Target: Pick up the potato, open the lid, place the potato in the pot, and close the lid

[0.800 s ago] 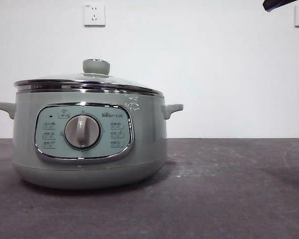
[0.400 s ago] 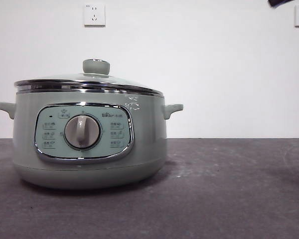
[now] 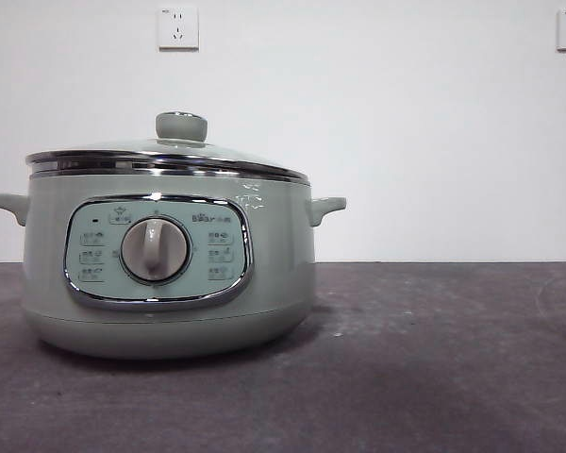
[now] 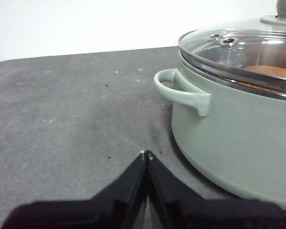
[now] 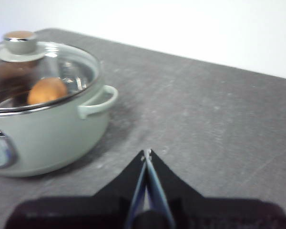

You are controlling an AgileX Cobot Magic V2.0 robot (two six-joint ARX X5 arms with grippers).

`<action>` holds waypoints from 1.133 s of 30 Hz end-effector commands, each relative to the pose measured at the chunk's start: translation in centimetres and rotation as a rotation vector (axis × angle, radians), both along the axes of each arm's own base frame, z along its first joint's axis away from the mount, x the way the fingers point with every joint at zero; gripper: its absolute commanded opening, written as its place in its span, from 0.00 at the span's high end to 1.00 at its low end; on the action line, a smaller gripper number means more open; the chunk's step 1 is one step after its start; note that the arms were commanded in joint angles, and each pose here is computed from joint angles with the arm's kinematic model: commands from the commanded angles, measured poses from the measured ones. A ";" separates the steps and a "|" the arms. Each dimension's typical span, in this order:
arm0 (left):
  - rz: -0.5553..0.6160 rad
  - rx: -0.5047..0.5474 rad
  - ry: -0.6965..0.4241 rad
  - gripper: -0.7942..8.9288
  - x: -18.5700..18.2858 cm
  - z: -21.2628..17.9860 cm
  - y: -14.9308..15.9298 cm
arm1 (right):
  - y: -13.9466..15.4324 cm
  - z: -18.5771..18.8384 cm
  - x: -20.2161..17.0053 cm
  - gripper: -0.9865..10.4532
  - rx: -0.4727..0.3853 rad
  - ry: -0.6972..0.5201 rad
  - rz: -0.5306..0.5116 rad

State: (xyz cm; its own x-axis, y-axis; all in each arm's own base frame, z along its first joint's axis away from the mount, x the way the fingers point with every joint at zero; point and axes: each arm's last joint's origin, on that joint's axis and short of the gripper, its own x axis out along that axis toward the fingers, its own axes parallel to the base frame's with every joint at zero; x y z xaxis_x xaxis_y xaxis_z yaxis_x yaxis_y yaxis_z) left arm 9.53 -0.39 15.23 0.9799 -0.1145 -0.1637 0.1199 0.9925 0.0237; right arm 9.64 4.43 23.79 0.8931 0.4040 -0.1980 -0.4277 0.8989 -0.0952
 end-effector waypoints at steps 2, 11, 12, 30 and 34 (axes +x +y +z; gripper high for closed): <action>0.004 0.004 0.009 0.92 0.1 -0.5 0.0 | -1.3 -2.5 -0.1 0.91 0.031 -0.038 -0.043; 0.004 0.005 0.009 0.92 0.1 -0.5 0.0 | -2.7 -6.5 -0.2 0.91 0.052 -0.051 -0.157; 0.004 0.004 0.009 0.92 0.1 -0.5 0.0 | -2.7 -6.7 -0.2 0.91 0.053 -0.054 -0.161; 0.003 0.004 0.008 0.92 0.1 -0.5 0.0 | -2.7 -8.9 -0.2 0.91 0.106 0.003 -0.174; 0.004 0.004 0.008 0.92 0.1 -0.5 0.0 | -2.8 -8.9 -0.2 0.91 0.106 0.003 -0.178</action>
